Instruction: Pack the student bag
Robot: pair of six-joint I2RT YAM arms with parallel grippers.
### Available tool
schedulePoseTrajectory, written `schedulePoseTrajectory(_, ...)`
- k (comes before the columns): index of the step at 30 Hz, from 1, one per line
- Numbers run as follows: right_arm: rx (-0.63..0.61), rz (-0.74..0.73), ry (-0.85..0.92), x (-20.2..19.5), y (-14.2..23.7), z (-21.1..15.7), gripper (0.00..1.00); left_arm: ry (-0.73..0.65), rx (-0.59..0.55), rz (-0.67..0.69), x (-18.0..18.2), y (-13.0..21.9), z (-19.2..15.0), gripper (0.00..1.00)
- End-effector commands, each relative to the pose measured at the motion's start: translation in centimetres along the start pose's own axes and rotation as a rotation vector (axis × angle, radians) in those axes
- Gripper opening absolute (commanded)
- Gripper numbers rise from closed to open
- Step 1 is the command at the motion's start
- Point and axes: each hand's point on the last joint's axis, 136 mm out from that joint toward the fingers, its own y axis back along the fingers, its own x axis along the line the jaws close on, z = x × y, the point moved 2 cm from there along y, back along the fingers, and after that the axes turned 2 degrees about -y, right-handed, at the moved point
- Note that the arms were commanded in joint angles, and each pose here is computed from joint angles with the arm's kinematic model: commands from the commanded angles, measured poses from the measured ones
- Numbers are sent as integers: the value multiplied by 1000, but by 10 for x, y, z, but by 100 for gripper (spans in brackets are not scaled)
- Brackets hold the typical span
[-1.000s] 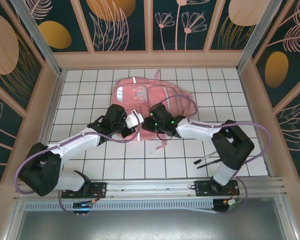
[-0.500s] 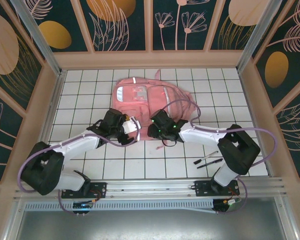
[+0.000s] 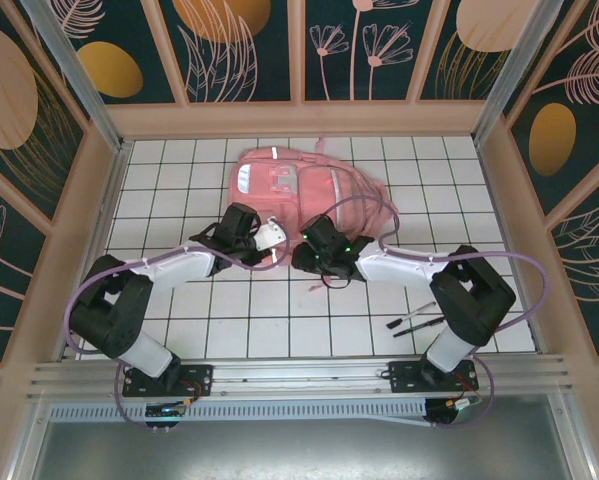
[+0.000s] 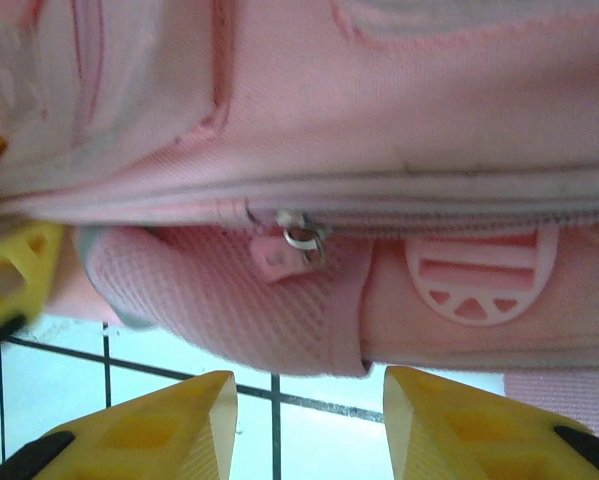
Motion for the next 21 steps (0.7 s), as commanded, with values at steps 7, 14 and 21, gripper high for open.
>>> schedulePoseTrajectory(7,-85,-22,-8,0,15,18,42,-27,-156,-85,2,42,36,63)
schedulePoseTrajectory(14,-88,39,-27,0,17,16,43,-107,-63,-50,2,14,12,69)
schedulePoseTrajectory(21,-61,76,-37,4,7,12,47,-65,22,57,19,-11,-3,78)
